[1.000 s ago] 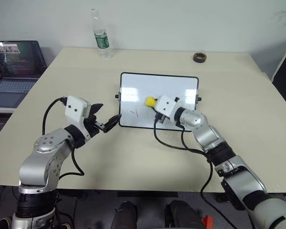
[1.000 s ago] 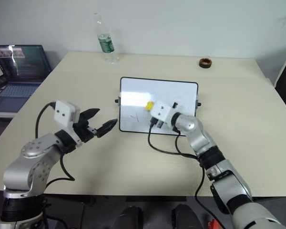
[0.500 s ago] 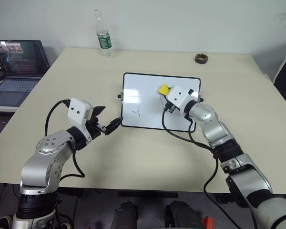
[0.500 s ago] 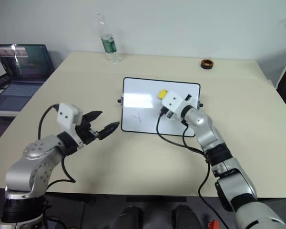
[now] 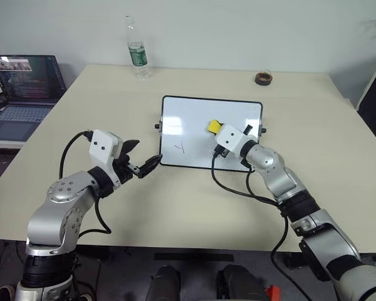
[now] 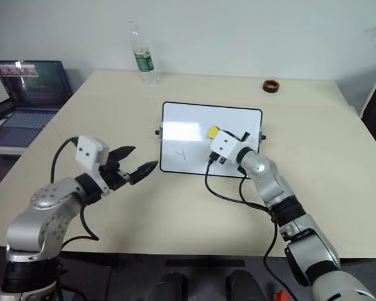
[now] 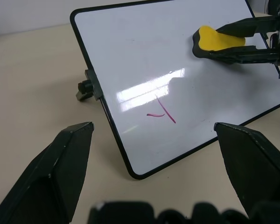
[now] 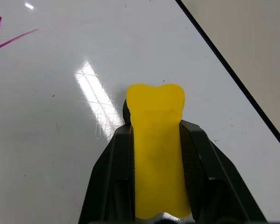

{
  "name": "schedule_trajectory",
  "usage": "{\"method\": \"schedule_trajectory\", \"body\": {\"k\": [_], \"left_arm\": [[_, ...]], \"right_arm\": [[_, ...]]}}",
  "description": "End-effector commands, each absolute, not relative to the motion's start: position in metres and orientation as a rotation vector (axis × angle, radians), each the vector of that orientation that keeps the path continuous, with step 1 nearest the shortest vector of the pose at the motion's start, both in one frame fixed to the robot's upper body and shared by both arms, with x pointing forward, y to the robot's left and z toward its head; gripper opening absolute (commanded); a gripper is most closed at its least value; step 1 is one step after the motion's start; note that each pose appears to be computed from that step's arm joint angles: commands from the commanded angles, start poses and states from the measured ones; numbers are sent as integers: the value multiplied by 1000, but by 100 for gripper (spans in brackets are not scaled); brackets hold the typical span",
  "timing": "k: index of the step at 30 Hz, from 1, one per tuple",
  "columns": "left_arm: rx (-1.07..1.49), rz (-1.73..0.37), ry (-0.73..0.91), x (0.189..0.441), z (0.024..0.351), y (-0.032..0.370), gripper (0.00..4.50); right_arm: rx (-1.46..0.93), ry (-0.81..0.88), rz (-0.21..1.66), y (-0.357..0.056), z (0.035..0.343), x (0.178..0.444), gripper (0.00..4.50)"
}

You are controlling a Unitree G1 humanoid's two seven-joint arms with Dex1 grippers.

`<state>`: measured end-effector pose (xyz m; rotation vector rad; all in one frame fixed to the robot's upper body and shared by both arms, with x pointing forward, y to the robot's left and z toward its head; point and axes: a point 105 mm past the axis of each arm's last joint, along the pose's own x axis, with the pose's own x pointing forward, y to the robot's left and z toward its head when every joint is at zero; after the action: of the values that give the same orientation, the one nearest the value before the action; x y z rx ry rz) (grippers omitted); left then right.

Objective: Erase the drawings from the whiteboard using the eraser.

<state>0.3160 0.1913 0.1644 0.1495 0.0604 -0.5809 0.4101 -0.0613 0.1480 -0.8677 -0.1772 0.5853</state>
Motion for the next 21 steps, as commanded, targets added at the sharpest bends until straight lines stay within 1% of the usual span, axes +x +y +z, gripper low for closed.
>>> {"method": "schedule_trajectory", "body": {"k": [1, 4, 7, 9, 11, 12, 14, 17, 21], "left_arm": [[179, -575, 5, 315, 178, 194, 450], [177, -566, 6, 315, 178, 195, 450], [177, -551, 12, 315, 176, 199, 450], [183, -531, 23, 314, 174, 207, 450], [196, -505, 35, 312, 173, 218, 450], [201, -495, 38, 311, 173, 223, 450], [209, -482, 41, 310, 173, 231, 450], [215, -475, 43, 306, 175, 239, 450], [225, -468, 55, 300, 174, 248, 450]], "right_arm": [[-940, 49, 671, -83, 91, 397, 98], [-946, 63, 732, -78, 84, 386, 98], [-947, 30, 745, -72, 87, 381, 98], [-895, -40, 700, -69, 107, 383, 98], [-766, -119, 655, -68, 137, 383, 98], [-718, -139, 651, -69, 147, 382, 98], [-600, -178, 715, -65, 164, 369, 98], [-446, -150, 879, -58, 170, 337, 98], [-334, -96, 1002, -59, 175, 301, 98]]}}
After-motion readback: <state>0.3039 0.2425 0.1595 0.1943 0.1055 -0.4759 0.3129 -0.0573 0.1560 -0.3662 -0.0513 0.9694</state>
